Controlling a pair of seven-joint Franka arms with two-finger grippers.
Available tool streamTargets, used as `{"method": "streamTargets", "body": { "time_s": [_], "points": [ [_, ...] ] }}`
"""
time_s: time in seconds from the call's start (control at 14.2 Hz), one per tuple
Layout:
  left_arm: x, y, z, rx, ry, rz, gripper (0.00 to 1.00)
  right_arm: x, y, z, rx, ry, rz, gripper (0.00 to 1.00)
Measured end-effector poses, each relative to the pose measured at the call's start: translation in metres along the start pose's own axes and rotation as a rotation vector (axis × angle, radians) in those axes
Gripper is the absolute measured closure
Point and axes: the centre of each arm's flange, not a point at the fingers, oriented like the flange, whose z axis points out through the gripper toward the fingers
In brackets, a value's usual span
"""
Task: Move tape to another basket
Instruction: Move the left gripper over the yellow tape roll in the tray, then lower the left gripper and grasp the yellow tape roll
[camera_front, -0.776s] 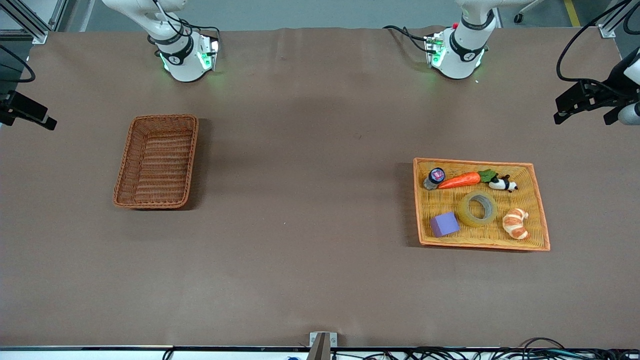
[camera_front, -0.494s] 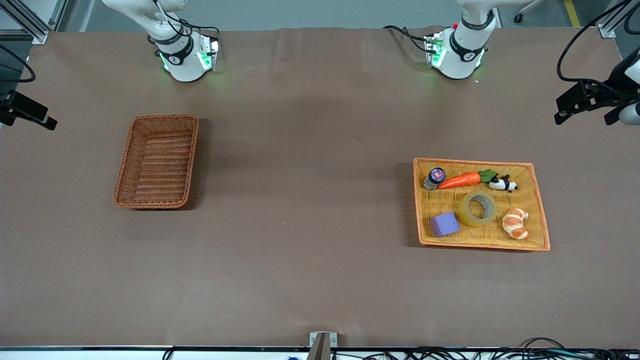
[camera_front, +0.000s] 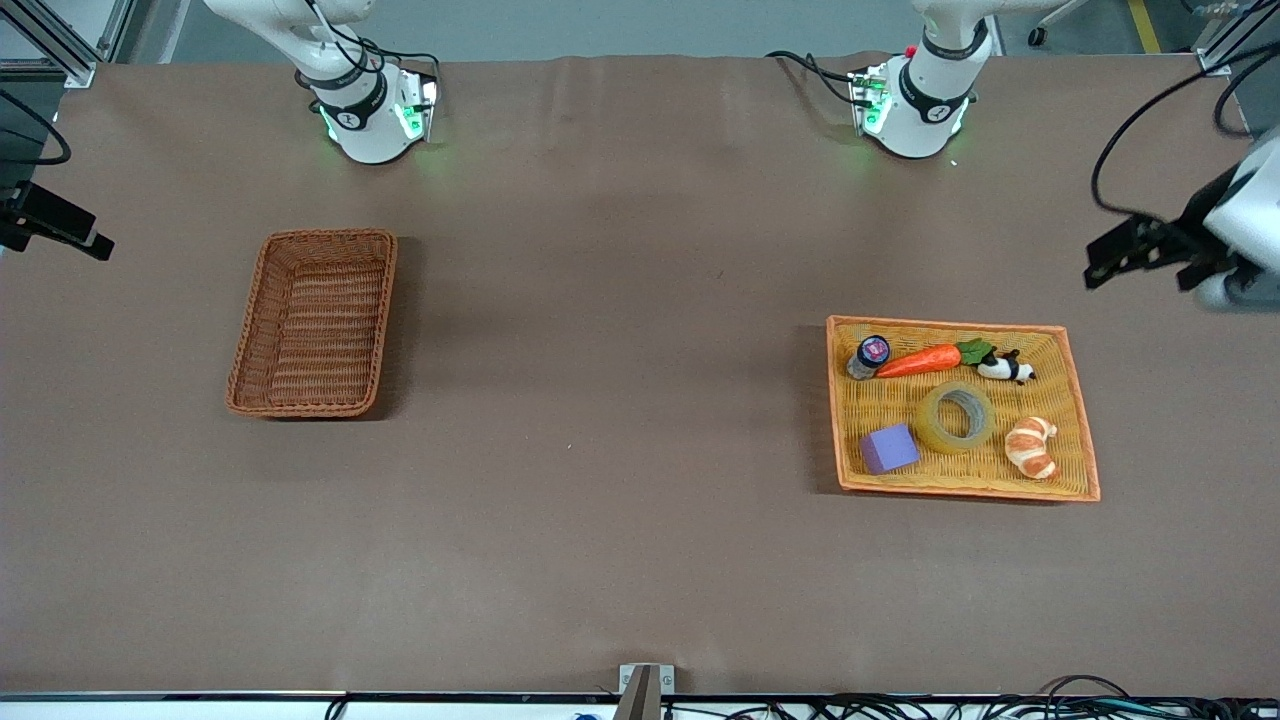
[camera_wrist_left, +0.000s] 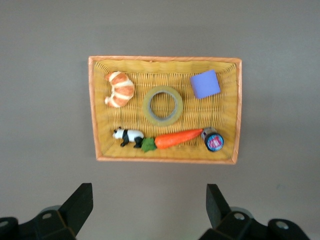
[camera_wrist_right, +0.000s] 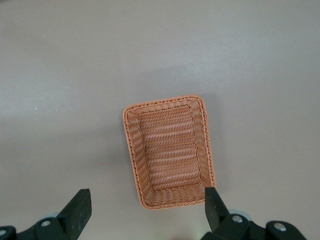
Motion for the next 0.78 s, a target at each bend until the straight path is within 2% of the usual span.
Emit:
{"method": "streamTargets", "body": {
  "time_s": [0.28,0.78],
  "points": [
    [0.025,0.001,0.097,-0.009,0.017,0.003,0.00,0.000,0.000,0.000,0.000,0.000,0.000,0.00],
    [0.024,-0.024,0.233,-0.023,0.021,-0.039,0.00,0.000,-0.001,0.000,0.000,-0.001,-0.001,0.00]
  ]
}}
